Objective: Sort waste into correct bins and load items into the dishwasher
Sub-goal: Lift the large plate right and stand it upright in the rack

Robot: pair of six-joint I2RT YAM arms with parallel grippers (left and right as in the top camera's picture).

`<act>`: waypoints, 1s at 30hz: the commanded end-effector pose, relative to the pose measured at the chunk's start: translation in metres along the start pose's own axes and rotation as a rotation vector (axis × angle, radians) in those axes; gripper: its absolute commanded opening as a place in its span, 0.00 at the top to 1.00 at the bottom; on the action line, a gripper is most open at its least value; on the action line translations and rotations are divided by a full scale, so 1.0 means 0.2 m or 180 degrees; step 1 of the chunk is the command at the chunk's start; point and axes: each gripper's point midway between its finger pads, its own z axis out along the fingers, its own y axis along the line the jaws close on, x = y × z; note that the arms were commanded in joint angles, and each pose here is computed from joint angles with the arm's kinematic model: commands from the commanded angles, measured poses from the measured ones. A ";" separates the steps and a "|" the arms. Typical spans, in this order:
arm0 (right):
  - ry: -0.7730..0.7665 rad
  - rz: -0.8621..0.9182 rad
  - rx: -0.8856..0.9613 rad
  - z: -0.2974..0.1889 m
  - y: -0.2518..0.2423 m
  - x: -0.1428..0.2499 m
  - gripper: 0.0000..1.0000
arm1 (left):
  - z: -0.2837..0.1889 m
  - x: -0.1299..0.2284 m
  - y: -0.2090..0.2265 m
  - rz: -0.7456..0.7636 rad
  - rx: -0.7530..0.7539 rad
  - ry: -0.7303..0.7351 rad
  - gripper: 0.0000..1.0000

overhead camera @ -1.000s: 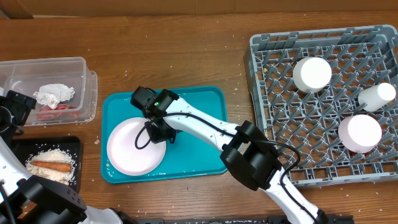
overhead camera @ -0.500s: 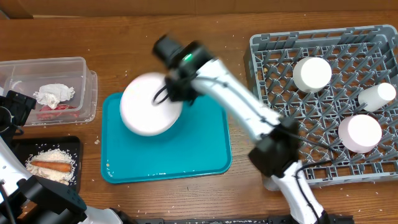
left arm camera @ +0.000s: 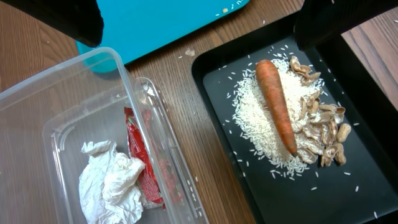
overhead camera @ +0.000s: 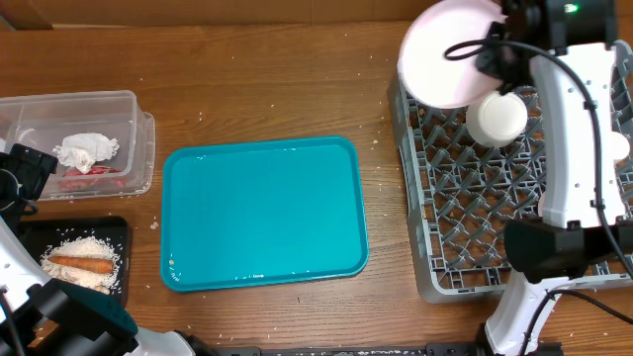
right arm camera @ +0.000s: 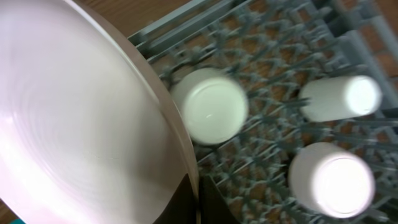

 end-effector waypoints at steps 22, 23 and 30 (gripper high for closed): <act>-0.0403 -0.0330 0.0847 0.19 -0.09 -0.06 0.96 | 0.02 -0.01 0.01 0.0031 -0.0042 0.0004 0.00; -0.0429 -0.0381 0.0817 0.19 -0.06 -0.06 0.96 | 0.02 -0.01 0.01 0.0031 -0.0042 0.0004 0.00; -0.0378 -0.0658 0.0971 0.28 -0.05 -0.03 0.96 | 0.02 -0.01 0.01 0.0031 -0.0041 0.0003 0.00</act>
